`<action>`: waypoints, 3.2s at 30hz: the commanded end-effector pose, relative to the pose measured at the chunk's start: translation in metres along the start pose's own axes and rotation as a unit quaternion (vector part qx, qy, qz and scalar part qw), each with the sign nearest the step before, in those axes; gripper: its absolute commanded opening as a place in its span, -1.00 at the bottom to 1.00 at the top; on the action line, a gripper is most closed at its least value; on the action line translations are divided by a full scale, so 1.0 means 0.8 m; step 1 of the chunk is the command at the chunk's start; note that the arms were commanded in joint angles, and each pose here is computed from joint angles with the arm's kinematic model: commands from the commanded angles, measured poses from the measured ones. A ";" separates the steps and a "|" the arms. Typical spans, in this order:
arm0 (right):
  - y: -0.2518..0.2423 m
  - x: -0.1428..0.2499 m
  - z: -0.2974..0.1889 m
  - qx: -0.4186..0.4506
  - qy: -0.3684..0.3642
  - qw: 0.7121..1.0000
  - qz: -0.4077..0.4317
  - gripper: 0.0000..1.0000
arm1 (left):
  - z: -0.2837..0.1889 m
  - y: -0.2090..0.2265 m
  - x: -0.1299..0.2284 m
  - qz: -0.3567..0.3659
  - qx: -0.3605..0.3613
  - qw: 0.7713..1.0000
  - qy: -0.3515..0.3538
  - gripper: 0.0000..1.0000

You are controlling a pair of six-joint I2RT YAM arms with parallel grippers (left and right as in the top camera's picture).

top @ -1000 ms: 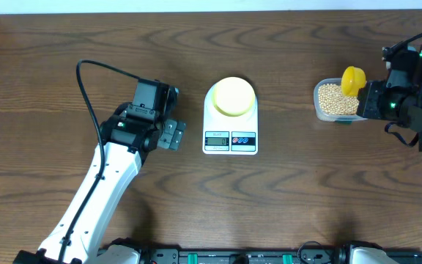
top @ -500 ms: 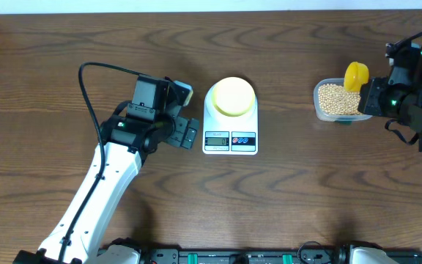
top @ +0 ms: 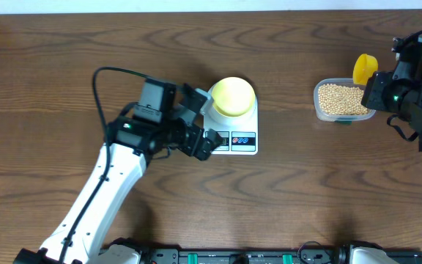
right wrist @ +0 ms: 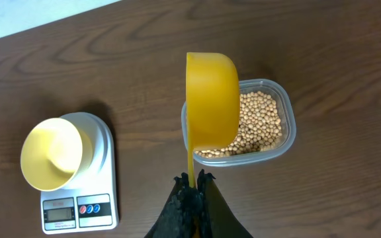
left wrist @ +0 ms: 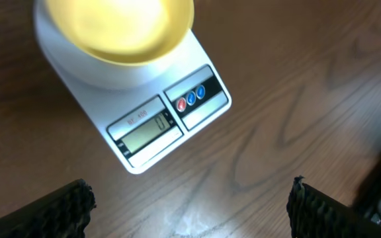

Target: Scoop item into bowl and weigh 50g on scale

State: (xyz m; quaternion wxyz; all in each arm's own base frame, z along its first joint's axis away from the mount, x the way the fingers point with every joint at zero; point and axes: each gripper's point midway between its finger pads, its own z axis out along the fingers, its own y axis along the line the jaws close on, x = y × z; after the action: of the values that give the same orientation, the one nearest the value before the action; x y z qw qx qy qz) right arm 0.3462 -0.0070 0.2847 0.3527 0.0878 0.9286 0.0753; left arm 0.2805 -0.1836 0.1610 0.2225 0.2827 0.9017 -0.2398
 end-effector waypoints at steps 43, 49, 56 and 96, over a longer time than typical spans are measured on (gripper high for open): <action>-0.040 -0.008 -0.007 0.093 -0.014 0.996 -0.007 -0.98 | 0.014 0.012 0.018 0.029 -0.116 0.992 0.041 0.91; -0.043 0.002 0.000 0.096 0.009 0.995 -0.029 -0.98 | 0.014 0.012 0.018 0.029 -0.116 0.992 0.042 0.91; -0.043 0.004 0.001 0.097 0.016 0.994 -0.052 -0.98 | 0.014 0.012 0.018 0.029 -0.116 0.992 0.041 0.92; -0.044 0.019 0.097 -0.021 0.095 0.994 -0.054 -0.98 | 0.014 0.012 0.018 0.029 -0.116 0.992 0.041 0.91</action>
State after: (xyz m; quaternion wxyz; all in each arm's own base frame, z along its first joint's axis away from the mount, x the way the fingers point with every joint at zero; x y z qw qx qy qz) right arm 0.3810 -0.0438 0.2060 0.2605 0.0451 0.9636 0.0394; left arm 0.2806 -0.1798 0.1469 0.2294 0.2942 0.9199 -0.1205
